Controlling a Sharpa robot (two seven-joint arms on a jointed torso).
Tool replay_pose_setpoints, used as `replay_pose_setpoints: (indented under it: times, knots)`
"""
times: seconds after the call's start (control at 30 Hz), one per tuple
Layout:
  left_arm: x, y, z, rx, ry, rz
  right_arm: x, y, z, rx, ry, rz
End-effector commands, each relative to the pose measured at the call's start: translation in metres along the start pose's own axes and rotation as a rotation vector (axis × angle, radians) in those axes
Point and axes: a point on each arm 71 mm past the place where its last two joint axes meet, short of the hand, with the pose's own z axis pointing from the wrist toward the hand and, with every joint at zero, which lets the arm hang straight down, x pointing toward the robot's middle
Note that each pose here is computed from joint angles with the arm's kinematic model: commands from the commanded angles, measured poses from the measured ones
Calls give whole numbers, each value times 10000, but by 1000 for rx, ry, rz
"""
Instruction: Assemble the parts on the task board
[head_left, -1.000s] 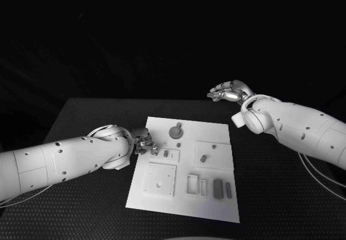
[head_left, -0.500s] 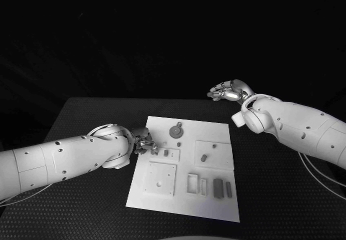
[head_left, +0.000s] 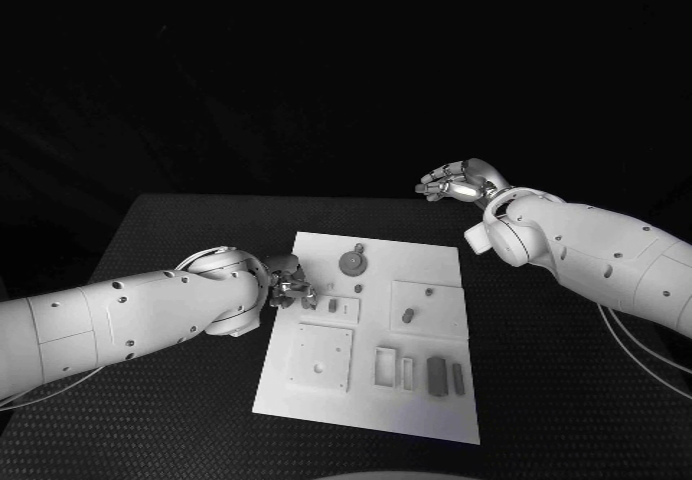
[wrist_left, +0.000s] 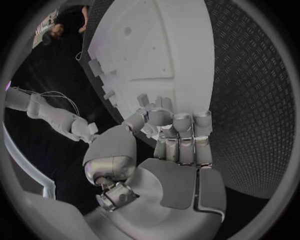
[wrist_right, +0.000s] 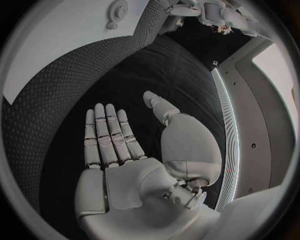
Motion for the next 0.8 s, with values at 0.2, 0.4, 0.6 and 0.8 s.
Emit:
replay_pose_setpoints:
  times: [0.2,0.4,0.6,0.8]
  knots:
    - [106,22,12,-29,57,68,13,7,-1,-9,14,3]
    - [112,6,17,-26,60,82,14,8,-1,-9,14,3]
    - [119,-16,19,-21,63,84,13,7,-2,-9,14,3]
    - [134,-52,25,-12,71,89,14,8,-2,-9,13,3]
